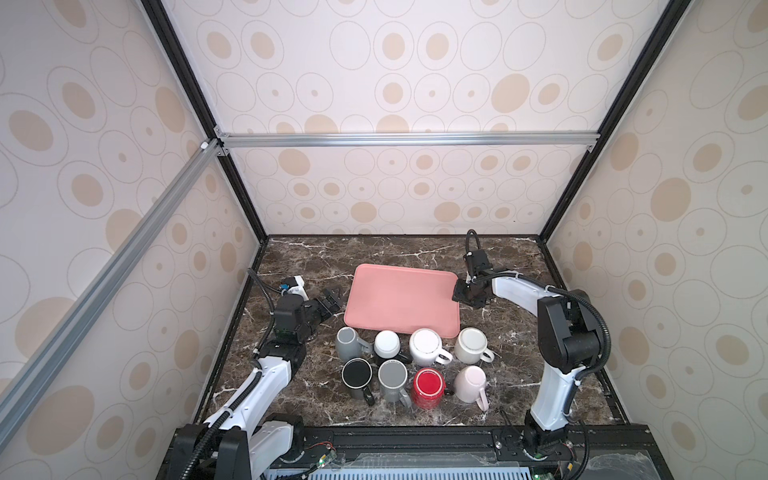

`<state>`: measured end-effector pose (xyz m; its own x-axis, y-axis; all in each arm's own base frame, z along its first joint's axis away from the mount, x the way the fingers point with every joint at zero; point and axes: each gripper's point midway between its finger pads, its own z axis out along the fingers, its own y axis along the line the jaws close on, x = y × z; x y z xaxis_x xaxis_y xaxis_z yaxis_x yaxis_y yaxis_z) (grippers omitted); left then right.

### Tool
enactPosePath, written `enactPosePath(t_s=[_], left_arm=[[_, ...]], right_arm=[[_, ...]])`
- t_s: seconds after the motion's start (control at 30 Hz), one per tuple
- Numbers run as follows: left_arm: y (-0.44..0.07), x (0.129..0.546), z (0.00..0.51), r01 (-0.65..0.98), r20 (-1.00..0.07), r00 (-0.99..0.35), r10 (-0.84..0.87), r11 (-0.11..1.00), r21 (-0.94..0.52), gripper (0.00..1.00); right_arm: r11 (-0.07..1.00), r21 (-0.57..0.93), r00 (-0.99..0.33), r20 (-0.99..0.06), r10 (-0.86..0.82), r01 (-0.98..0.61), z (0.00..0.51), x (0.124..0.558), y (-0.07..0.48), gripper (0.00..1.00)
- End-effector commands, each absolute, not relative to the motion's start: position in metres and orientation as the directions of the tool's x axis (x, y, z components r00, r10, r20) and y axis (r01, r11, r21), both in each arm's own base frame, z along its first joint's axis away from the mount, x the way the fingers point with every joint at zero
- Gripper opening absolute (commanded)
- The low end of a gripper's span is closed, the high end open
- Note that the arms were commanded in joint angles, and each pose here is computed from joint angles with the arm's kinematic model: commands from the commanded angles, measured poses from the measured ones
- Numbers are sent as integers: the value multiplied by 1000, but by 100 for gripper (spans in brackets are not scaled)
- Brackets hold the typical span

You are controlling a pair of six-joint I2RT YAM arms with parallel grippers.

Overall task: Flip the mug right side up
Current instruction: 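Push the pink tray with the right gripper toward the table center, then withdraw the right gripper and move it above the upside-down pale pink mug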

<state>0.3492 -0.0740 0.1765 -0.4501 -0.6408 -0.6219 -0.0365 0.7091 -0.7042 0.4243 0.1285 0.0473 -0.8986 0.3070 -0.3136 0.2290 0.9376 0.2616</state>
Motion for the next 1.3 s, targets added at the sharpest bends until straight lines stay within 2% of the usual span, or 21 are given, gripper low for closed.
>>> enactPosePath(t_s=[0.0,0.2,0.3,0.43,0.57,0.8,1.0,1.27], left_arm=[[-76,349,187,-6,-635,-434,-639,707,-707,99],[-74,349,186,-11,-639,-428,-638,711,-703,99],[-75,349,186,-11,-637,-432,-639,709,-705,100],[-76,349,186,-9,-636,-433,-639,708,-706,99],[-75,349,187,-9,-636,-431,-639,709,-706,99],[-75,349,189,-9,-641,-430,-636,713,-702,99],[-74,348,189,-11,-644,-431,-632,718,-696,99],[-75,349,190,-11,-644,-431,-632,717,-697,99]], right_arm=[[943,239,-902,-310,300,231,37,424,126,45],[957,195,-922,-281,265,215,18,418,122,33],[962,197,-932,-273,237,187,11,419,125,30],[970,185,-944,-261,203,158,5,420,127,14],[981,160,-944,-292,153,110,9,428,125,0],[994,100,-932,-363,-3,-42,29,457,128,0],[989,126,-938,-344,-34,-82,39,475,125,0],[992,105,-951,-306,-39,-74,27,482,118,0]])
